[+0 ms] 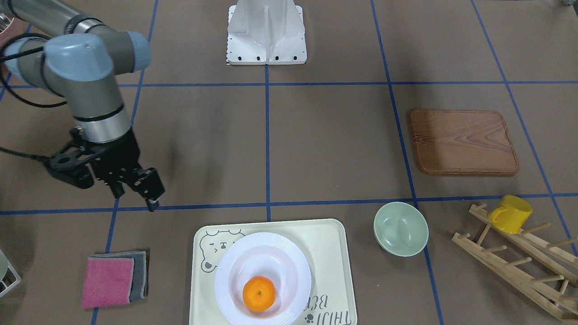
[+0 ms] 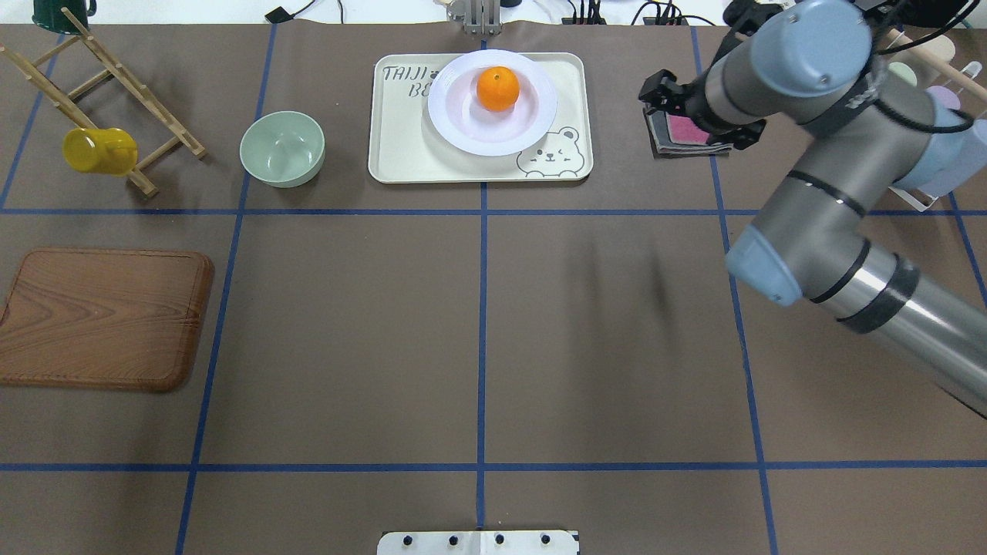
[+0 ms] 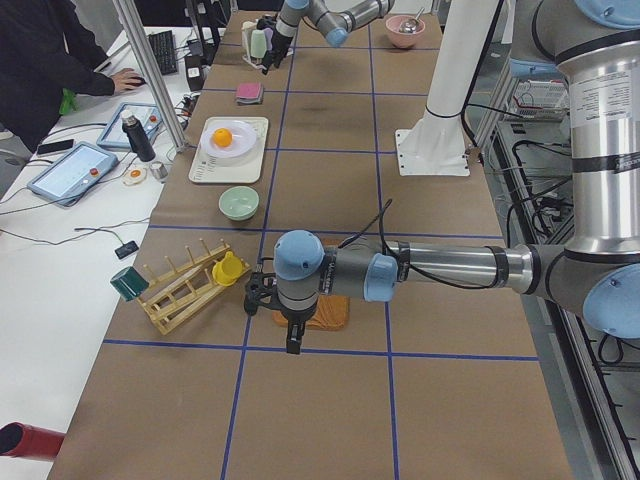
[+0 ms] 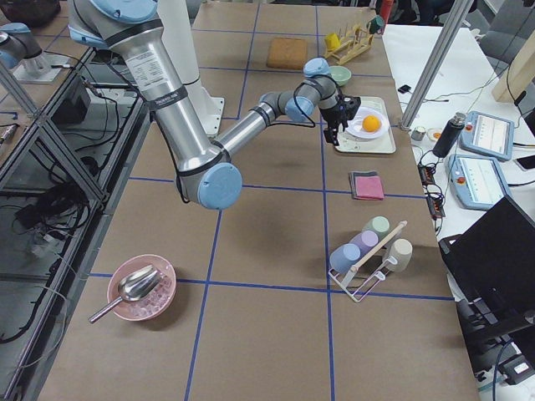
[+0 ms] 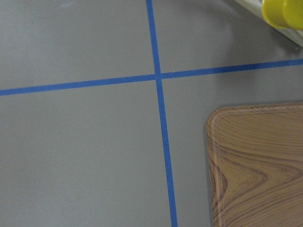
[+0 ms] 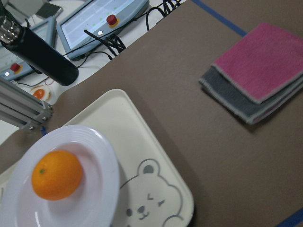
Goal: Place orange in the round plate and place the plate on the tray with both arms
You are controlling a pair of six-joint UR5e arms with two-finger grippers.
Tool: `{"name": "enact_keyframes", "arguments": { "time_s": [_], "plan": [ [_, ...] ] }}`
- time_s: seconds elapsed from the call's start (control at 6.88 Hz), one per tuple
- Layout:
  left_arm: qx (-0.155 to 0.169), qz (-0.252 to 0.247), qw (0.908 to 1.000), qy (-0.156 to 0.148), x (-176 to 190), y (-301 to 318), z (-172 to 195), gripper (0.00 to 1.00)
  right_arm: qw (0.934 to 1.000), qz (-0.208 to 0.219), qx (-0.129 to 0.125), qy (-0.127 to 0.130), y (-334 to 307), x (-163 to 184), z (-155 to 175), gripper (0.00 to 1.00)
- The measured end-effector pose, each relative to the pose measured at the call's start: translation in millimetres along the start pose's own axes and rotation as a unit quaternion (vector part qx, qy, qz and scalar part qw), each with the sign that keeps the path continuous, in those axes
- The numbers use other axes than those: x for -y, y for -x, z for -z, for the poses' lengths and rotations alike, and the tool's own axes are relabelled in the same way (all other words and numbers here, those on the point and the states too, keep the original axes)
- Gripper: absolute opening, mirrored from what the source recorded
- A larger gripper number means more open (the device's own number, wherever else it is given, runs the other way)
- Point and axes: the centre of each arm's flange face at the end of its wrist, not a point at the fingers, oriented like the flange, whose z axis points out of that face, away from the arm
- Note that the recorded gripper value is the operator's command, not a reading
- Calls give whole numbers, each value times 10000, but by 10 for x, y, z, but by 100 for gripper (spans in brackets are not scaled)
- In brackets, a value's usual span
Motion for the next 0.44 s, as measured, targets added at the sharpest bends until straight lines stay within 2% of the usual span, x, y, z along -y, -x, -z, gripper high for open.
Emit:
{"name": "enact_keyframes", "arguments": {
  "time_s": [0.15,0.44],
  "plan": [
    [18,68,10000,17,-39,11,-6,99,9971,658,-143,354,-747,432,113,100],
    [46,16,10000,-48,-100,-62,80,99,9792,1768,-457,882,-2304,1004,390,100]
  ]
}}
